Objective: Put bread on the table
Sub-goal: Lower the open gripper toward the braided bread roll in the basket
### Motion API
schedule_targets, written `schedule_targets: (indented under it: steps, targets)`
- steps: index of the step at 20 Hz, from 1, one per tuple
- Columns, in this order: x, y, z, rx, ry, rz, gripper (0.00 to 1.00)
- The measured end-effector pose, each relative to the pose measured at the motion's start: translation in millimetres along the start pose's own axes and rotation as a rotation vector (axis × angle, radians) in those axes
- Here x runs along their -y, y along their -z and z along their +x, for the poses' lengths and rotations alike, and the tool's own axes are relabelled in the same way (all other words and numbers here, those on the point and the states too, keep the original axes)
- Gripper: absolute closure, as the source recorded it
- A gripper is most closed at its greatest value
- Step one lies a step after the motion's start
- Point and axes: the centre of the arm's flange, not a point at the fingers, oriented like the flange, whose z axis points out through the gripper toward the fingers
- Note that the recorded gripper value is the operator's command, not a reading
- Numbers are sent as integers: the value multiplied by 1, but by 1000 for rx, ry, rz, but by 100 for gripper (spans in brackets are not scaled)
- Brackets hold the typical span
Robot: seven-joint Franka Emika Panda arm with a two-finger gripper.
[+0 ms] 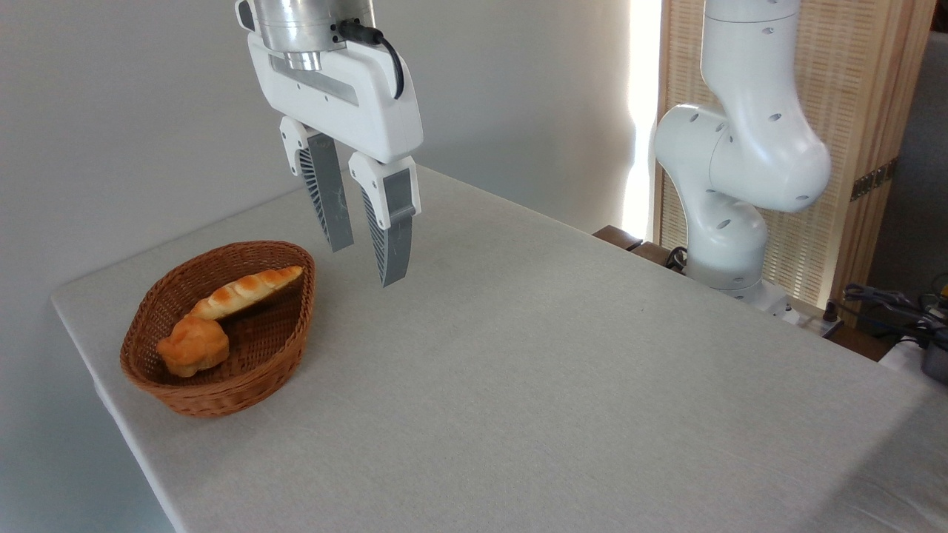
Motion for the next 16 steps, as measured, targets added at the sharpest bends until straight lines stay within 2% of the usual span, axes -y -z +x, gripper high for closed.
schedule_targets:
  steps: [11, 14, 16]
  targets:
    - [-11, -8, 9, 6, -22, -18, 0]
    - [-26, -9, 21, -23, -46, -56, 0]
    - [-39, -13, 32, -31, -74, -62, 0]
